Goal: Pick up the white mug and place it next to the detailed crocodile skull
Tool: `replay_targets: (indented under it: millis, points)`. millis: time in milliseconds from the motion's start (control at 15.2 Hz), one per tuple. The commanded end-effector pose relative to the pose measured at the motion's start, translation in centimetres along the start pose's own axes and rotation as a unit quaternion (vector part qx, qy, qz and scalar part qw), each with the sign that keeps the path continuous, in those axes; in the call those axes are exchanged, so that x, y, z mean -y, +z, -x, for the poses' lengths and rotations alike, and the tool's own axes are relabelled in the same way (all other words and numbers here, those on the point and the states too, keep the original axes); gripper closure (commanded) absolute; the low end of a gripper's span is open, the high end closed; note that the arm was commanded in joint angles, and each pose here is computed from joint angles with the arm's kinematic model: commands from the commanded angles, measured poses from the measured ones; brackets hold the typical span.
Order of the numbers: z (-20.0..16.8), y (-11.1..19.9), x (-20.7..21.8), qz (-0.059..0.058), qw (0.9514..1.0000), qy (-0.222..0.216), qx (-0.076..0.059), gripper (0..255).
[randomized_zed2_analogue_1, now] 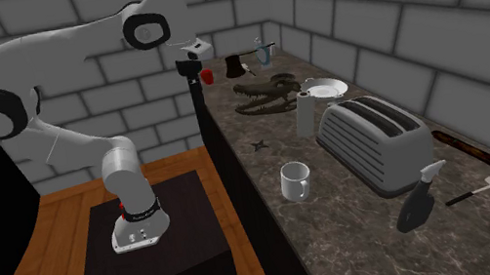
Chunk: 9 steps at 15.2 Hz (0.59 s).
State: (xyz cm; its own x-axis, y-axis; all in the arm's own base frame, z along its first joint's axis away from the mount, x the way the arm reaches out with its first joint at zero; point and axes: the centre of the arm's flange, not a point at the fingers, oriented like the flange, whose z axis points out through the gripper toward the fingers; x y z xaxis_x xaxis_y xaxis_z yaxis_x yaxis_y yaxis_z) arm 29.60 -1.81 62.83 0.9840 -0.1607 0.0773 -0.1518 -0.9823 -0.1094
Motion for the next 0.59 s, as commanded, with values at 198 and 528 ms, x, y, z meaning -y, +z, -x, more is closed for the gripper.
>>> replay_targets:
  millis: [198,528]
  points:
    - [-2.4,2.7,-1.3,0.007,1.0,0.004,-0.002,0]
    - [-6.5,7.1,-3.5,0.019,0.9998,0.009,-0.006,0]
